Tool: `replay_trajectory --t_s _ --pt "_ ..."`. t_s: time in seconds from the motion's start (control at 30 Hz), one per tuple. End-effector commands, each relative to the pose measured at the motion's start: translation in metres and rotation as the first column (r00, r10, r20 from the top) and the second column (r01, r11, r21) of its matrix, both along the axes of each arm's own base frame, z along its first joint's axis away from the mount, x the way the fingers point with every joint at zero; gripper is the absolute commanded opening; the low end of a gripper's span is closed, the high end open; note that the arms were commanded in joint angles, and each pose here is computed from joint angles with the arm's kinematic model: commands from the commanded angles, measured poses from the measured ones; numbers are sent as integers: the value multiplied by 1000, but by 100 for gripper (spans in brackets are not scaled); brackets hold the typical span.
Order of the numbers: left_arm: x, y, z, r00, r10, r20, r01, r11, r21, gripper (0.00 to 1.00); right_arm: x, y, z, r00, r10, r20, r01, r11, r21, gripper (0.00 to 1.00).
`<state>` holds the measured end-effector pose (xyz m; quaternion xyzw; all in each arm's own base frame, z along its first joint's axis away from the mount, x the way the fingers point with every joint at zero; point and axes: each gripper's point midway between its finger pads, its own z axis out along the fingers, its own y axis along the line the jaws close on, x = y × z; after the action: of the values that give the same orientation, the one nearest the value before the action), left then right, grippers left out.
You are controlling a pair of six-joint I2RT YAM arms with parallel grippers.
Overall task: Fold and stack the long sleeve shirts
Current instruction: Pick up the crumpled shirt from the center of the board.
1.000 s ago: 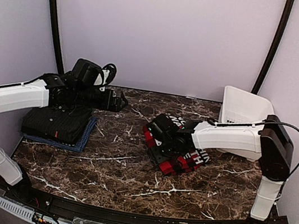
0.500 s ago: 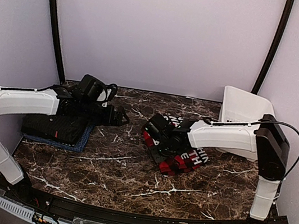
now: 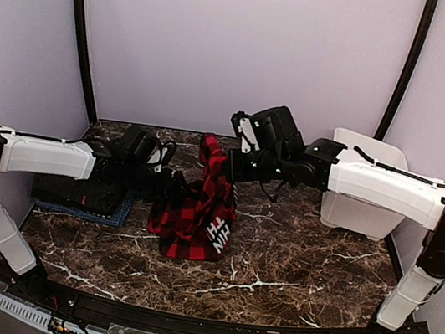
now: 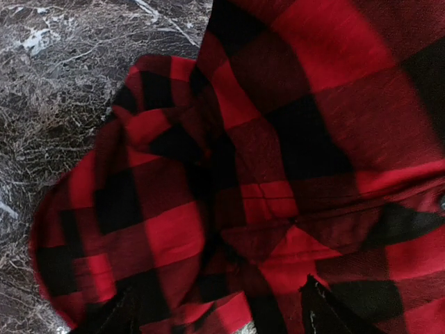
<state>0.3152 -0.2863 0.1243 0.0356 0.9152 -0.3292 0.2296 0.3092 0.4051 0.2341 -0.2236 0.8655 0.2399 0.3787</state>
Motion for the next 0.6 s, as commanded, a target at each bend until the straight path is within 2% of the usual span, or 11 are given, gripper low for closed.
replay_trajectory --t_s 0.0,0.13,0.27,0.4,0.57 --pt "-3 10 -17 998 40 -54 -38 999 30 72 18 -2 47 998 -50 24 43 972 229 0" --pt "-3 28 -31 992 105 -72 -96 988 122 69 23 -27 26 994 -112 -19 113 968 225 0" --pt "-8 41 -30 988 141 -63 -129 978 162 69 15 -60 -20 982 -170 -77 179 976 126 0" --pt "-15 51 -33 984 163 -75 -148 973 180 68 -11 -94 -72 965 -214 -153 219 976 15 0" --pt "-28 65 -44 974 201 -104 -176 961 215 66 -49 -123 -116 945 -212 -249 206 977 -53 0"
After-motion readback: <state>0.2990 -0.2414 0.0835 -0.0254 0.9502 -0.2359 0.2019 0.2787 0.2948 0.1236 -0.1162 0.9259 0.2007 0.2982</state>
